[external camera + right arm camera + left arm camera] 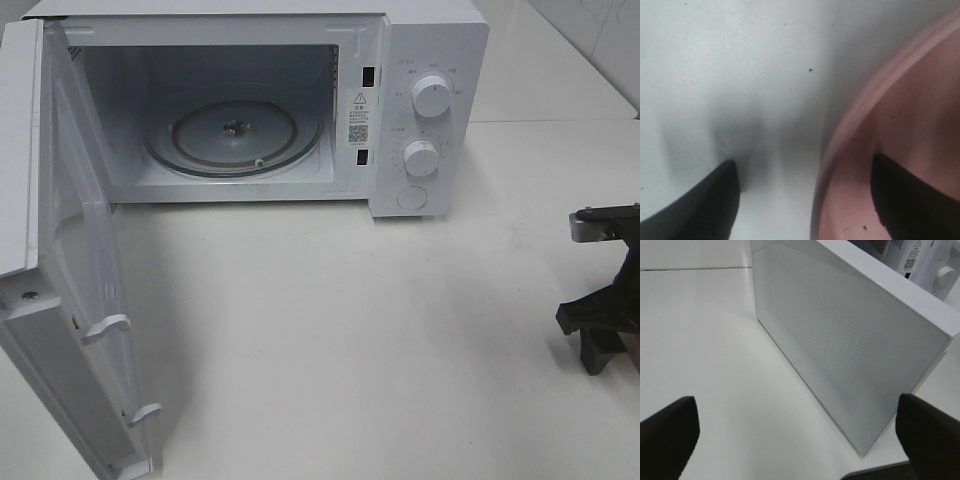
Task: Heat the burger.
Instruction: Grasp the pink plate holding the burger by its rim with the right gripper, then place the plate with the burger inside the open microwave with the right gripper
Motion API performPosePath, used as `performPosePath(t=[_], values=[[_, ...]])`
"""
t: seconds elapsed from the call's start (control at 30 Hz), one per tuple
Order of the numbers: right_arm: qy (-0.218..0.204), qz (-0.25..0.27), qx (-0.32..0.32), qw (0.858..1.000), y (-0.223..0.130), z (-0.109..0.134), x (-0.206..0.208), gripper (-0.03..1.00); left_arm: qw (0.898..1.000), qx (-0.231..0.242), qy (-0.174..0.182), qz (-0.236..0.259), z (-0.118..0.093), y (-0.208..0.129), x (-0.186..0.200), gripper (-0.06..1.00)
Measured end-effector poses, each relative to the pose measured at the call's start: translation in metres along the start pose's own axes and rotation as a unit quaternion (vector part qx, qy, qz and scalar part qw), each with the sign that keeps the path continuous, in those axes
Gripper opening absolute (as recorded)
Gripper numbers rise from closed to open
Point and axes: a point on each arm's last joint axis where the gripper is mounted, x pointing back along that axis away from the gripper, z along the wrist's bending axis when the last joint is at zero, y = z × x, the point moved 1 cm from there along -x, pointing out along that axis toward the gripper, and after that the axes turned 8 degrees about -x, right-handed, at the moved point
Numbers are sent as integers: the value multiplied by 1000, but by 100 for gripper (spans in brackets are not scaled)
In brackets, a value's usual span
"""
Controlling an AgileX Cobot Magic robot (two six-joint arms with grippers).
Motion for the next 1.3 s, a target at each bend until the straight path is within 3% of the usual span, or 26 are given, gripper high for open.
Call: performPosePath(t=[0.03,0.07,0.1,0.13,0.17,0.2,0.23,0.27,0.3,0.33,0.43,0.9,1.3], values=[[0,0,0,1000,0,0,0,71,1000,0,0,0,0,0,0,99],[0,0,0,1000,0,0,0,68,1000,0,0,0,0,0,0,99],[-2,0,-6,1000,0,0,0,59,1000,0,0,0,0,0,0,99],[-2,0,-6,1000,0,0,0,59,1000,0,0,0,0,0,0,99],[-6,-1,-5,1000,0,-1,0,48,1000,0,0,0,0,0,0,99],[-6,-1,-5,1000,0,-1,0,48,1000,0,0,0,0,0,0,99],[-8,-2,-2,1000,0,-2,0,43,1000,0,0,0,0,0,0,99],[-13,-3,-1,1000,1,-3,0,31,1000,0,0,0,0,0,0,99],[-13,-3,-1,1000,1,-3,0,31,1000,0,0,0,0,0,0,99],[-16,-4,-1,1000,1,-4,0,19,1000,0,0,0,0,0,0,99],[-16,-3,-5,1000,0,-4,1,11,1000,0,0,0,0,0,0,99],[-33,-8,-3,999,-4,1,2,9,1000,0,0,0,0,0,0,99],[-128,-1,11,992,-14,12,7,4,1000,0,0,0,0,0,0,99]])
